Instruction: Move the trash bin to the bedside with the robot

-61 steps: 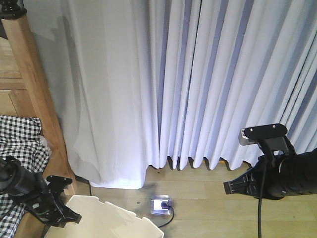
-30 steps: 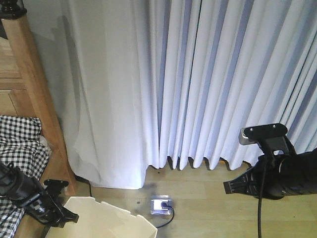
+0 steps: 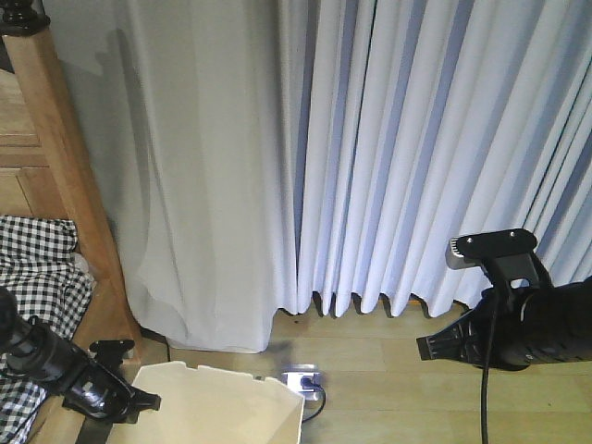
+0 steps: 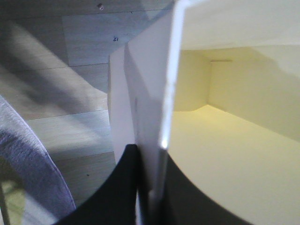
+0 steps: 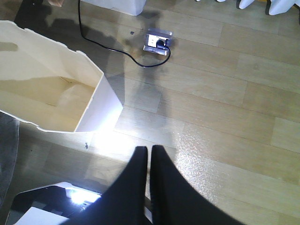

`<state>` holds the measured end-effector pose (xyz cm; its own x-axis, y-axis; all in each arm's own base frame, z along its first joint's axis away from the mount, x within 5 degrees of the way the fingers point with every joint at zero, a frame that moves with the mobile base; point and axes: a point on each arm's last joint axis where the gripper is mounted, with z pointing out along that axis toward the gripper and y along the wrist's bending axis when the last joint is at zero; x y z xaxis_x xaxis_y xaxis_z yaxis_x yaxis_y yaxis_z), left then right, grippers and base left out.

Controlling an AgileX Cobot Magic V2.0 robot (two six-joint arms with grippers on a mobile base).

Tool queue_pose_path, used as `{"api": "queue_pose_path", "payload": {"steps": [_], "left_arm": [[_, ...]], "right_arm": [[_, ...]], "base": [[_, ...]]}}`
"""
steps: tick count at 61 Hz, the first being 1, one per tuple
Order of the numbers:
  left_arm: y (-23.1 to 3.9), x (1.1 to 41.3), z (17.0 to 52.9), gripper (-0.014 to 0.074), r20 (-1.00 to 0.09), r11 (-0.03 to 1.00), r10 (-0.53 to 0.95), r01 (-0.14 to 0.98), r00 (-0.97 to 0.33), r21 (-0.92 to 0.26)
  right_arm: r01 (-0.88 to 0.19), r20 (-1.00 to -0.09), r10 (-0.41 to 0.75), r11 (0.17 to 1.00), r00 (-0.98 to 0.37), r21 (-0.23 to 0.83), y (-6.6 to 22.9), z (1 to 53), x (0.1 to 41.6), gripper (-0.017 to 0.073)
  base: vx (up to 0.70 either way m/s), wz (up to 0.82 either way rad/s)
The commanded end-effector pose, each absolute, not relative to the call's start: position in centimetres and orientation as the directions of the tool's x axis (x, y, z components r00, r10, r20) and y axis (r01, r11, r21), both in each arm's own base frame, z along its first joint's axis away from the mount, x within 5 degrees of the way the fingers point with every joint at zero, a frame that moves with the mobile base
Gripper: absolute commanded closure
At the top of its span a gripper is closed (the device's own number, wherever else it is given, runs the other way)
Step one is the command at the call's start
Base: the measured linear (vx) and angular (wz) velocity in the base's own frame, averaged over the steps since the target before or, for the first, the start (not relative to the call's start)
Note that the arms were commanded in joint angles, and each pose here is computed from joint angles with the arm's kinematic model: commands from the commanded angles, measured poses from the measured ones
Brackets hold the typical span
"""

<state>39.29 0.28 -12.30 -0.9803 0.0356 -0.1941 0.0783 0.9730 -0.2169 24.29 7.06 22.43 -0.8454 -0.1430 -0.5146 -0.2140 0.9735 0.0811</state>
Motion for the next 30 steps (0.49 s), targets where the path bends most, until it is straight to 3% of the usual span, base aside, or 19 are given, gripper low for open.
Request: {"api": "queue_pose_path", "payload": {"steps": [1, 30], "left_arm": [[-0.4, 41.6, -9.8, 0.0599, -0.251, 0.954, 0.001, 0.076, -0.968, -0.289], [0.0, 41.5, -13.3, 0.0599, -0.250, 0.968, 0.014, 0.077, -0.968, -0.241]], "right_arm": [[-0.224, -0.601, -0.134, 0.972, -0.788, 0.077, 7.1, 24.3, 24.8, 0.0566], [-0.224, -0.601, -0.134, 0.972, -0.788, 0.077, 7.1, 24.3, 24.8, 0.0566]], "base": [[0.00, 0.00], [0.00, 0.00]]}}
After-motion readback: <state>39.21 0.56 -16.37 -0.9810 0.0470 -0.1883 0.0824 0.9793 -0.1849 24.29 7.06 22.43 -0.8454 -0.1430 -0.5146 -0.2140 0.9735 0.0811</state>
